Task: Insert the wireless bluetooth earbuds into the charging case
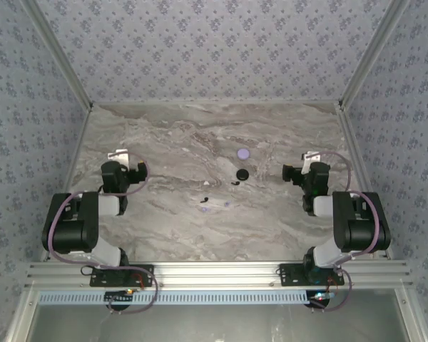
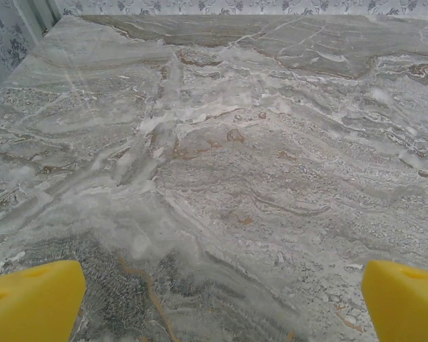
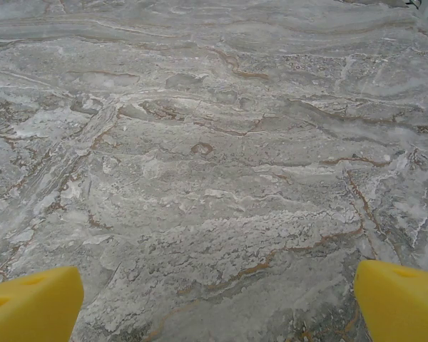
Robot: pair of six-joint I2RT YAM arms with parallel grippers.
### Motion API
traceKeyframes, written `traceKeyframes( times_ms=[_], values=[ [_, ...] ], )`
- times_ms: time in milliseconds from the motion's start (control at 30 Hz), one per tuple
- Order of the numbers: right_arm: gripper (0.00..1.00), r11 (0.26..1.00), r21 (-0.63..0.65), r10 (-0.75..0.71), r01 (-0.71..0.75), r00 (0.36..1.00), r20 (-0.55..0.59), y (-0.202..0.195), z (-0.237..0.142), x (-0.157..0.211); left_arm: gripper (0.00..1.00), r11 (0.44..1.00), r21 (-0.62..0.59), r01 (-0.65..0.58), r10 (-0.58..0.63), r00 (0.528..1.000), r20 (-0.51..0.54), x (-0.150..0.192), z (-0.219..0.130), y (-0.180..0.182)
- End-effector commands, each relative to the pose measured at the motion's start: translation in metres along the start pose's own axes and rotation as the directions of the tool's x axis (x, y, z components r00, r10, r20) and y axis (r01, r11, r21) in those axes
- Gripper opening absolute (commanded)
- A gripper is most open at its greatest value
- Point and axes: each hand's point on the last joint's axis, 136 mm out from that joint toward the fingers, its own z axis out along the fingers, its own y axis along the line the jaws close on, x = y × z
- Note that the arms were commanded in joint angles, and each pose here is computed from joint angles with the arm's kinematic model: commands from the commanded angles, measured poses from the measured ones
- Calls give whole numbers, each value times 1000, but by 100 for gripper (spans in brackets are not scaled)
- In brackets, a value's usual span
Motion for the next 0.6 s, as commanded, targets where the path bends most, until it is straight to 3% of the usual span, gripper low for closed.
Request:
traceKeyframes(
  times_ms=[0, 567],
  values=[
    [100, 1000, 15, -18, 18, 999, 35, -2, 1, -13, 99, 1000, -11, 10, -9, 1000, 15, -7, 2, 1],
    [100, 1000, 11, -15, 15, 999, 35, -2, 1, -14, 99, 1000, -10, 12, -12, 1000, 14, -7, 2, 1]
  ],
)
